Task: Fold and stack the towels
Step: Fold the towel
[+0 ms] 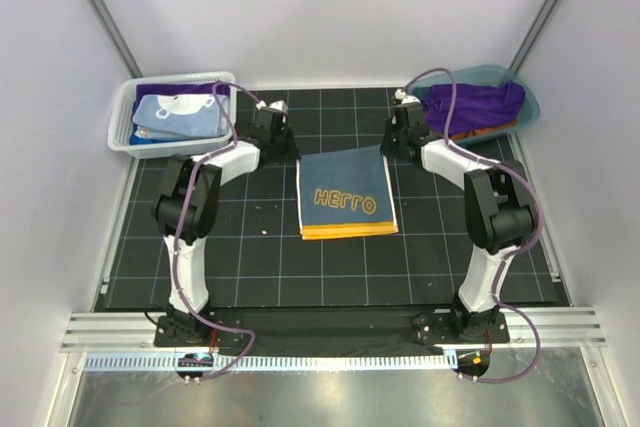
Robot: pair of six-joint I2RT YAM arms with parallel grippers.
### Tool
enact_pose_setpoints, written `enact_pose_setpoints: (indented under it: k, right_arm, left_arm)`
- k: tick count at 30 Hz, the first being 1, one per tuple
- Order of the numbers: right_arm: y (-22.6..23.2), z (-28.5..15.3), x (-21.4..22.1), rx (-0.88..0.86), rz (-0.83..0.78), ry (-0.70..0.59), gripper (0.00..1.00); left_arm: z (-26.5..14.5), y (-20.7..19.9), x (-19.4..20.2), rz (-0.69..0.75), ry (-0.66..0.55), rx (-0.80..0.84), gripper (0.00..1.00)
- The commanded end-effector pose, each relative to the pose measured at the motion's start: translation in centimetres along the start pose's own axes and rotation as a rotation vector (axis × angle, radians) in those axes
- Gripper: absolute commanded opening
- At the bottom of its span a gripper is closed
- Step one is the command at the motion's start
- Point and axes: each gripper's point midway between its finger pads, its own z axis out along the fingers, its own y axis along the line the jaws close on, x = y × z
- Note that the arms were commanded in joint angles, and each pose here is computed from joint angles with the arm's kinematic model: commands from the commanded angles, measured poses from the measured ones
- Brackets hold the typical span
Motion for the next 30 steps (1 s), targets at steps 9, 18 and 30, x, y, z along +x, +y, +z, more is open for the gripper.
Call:
enact_pose_setpoints:
  k: [9, 18, 30]
  right_arm:
    - [0.6, -5.9, -3.2, -0.039, 0.036, -0.166, 0.06]
    - [-1.0, -7.5, 0.8, -0.023, 0.094, -0.162, 0.06]
    - [-2.8, -10.4, 5.3, -0.013, 0.181, -0.172, 0.06]
  left_arm:
    - [-5.5, -3.9, -3.4, -0.043, -0.150, 0.155, 0.00]
    - [-7.8, -5.1, 1.6, -0.035, -0.100, 0.206, 0.00]
    - [-11.0, -5.9, 6.7, 0.018, -0.084, 0.181, 0.00]
